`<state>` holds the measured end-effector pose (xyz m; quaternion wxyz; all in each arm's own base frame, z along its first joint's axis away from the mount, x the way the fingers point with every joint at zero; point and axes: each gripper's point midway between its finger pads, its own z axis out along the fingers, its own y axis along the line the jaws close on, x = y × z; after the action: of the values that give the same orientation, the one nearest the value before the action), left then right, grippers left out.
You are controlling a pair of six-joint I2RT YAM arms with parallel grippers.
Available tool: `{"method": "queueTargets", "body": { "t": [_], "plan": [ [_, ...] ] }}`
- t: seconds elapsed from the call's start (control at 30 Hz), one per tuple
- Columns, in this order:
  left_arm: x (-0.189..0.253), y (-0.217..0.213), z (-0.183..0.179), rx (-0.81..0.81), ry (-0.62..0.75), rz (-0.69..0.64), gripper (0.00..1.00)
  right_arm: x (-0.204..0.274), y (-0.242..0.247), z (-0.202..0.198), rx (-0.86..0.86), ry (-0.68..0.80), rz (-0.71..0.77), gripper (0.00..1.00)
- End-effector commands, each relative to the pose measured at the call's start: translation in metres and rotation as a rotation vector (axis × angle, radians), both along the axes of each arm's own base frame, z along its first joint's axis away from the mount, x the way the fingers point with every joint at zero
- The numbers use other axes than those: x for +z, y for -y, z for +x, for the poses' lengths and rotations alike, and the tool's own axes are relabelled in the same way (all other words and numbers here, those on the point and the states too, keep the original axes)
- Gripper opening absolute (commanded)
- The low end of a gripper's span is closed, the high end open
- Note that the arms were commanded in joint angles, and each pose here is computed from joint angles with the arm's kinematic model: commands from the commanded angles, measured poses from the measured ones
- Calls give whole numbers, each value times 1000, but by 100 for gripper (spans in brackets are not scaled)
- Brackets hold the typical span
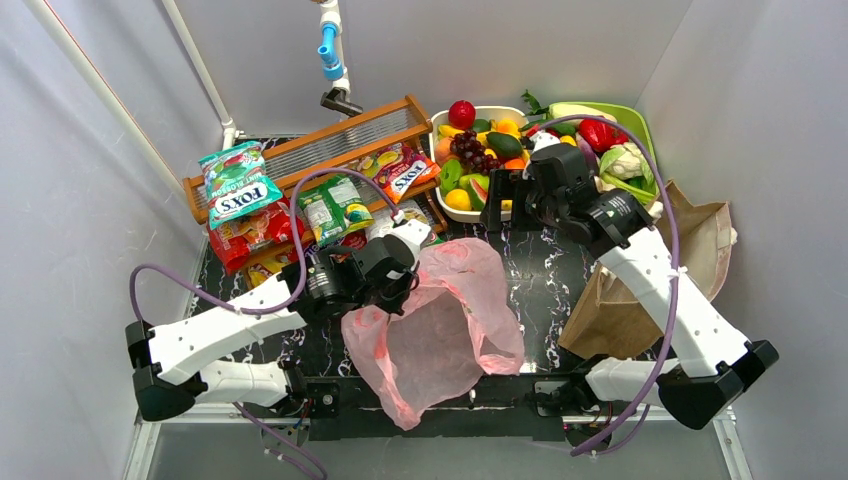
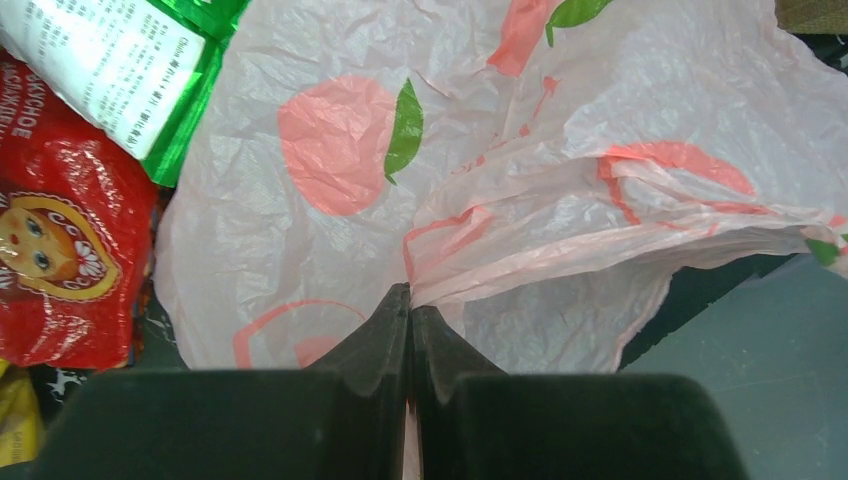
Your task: Place the mixed food into the grocery bags and tie them
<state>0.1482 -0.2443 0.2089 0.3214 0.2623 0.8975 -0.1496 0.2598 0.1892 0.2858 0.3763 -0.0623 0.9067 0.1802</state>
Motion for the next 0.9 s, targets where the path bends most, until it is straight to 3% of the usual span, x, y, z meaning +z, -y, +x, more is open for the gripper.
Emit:
{"method": "queueTargets", "body": {
  "t": [0.0, 0.07, 0.13, 0.2, 0.27, 0.33, 0.4, 0.87],
  "plan": [
    [3, -12, 5, -53, 54, 32, 0, 15, -1, 15, -26, 76, 49, 97],
    [3, -11, 2, -76, 62, -10, 0, 8, 2, 23, -45, 13, 19, 89],
    [-3, -14, 0, -80, 64, -32, 0, 6, 2, 31, -53, -31, -10, 75],
    [-8, -17, -1, -77, 60, -53, 0, 1, 0, 38, -48, -79, -43, 71],
    [-12, -21, -2, -76, 56, -64, 0, -3, -8, 40, 7, -102, -51, 72],
    [-18, -24, -3, -73, 45, -70, 0, -9, -14, 43, 40, -114, -46, 82],
    [-21, -27, -3, -70, 41, -75, 0, -14, -16, 49, 40, -125, -49, 85],
    [-24, -20, 2, -69, 21, -82, 0, -48, 20, 112, -76, -192, -181, 91]
  ]
}}
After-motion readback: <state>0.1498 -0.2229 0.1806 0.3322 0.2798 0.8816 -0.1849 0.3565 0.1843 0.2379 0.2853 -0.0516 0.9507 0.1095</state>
